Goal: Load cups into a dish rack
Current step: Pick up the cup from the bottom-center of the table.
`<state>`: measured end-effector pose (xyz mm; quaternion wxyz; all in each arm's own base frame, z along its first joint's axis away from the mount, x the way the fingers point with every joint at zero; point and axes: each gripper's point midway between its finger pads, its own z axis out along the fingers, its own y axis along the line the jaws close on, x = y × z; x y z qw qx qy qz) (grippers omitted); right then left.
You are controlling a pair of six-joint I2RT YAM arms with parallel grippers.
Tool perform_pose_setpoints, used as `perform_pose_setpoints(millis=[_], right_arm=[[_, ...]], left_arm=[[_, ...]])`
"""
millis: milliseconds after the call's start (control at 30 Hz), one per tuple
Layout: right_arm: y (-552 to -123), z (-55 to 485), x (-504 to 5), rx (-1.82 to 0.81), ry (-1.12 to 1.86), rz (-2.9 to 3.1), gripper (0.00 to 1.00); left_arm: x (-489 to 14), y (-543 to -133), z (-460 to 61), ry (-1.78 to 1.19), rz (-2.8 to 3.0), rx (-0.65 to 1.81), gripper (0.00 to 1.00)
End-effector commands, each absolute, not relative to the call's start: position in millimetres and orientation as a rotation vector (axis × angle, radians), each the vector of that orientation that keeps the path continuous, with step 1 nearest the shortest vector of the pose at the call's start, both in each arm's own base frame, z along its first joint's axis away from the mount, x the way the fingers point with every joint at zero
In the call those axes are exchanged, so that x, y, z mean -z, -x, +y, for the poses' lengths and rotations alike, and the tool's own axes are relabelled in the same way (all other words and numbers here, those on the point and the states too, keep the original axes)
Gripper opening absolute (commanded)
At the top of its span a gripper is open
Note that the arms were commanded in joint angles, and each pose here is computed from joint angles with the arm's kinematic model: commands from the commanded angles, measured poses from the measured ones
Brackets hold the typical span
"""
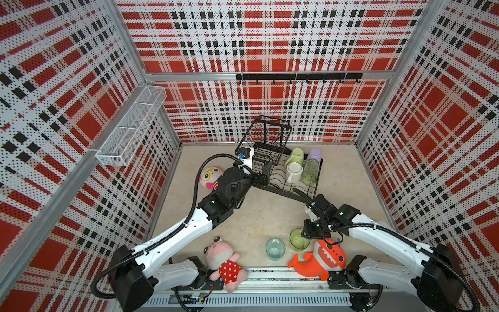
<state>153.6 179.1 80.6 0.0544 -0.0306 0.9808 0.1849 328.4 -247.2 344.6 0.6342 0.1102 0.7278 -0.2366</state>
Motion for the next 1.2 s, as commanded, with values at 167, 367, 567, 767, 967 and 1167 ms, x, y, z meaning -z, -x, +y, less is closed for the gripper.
perform_pose_setpoints(millis=[167, 367, 567, 767, 967, 1167], right_arm=[[-164, 179, -91, -0.534, 0.136, 2.916, 0.14], [-174, 177, -104, -0.51, 0.147, 2.846, 0.07], [-203, 178, -148, -0.529, 0.111, 2.623, 0.04], [-249, 173, -231, -0.517, 0.073, 2.214, 0.04], [-268, 166, -298, -0.499, 0.114, 1.839, 0.04], [-270, 144, -347, -0.43, 0.067, 1.555, 0.0]], left_arm=[[-351, -316, -253, -0.306, 1.633, 0.627, 0.9], [-354, -313, -253, -0.32, 1.618, 0.637, 0.9], [-362, -307, -255, -0.33, 1.628, 0.706, 0.93], [-385, -311, -237, -0.215, 1.662, 0.868, 0.99], [-391, -299, -250, -0.265, 1.687, 1.074, 0.99], [-395, -278, -273, -0.354, 1.694, 1.305, 1.0]])
